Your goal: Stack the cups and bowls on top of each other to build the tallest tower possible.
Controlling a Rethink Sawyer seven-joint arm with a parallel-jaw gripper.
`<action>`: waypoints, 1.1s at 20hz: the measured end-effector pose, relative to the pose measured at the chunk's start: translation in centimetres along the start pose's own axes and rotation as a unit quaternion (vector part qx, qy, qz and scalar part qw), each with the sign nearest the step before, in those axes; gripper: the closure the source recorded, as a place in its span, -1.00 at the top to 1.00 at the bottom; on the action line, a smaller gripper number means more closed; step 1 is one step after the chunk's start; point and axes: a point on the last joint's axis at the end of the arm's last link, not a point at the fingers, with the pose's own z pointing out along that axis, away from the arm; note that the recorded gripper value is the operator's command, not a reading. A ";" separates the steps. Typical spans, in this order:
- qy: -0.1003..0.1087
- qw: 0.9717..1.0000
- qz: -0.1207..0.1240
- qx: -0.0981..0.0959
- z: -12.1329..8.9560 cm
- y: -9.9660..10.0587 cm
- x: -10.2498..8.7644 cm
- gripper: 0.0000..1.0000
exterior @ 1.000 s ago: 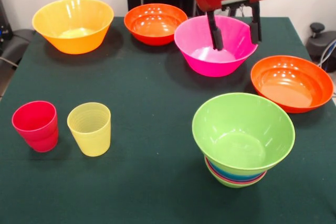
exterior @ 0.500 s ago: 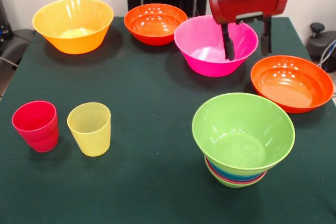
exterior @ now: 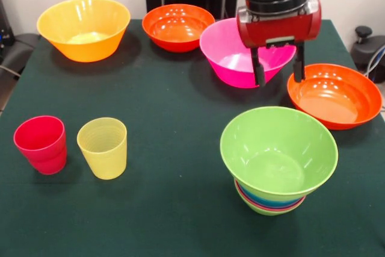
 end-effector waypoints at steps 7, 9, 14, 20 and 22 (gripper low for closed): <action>-0.009 1.000 0.011 -0.002 3.2 -1.1 1.7 1.00; -0.009 1.000 0.012 -0.002 3.9 -1.2 2.1 1.00; 0.000 1.000 0.017 -0.005 6.2 -1.4 3.6 1.00; 0.022 1.000 0.017 -0.008 8.0 -1.0 5.6 1.00; 0.025 1.000 0.016 -0.008 8.0 -0.9 5.9 1.00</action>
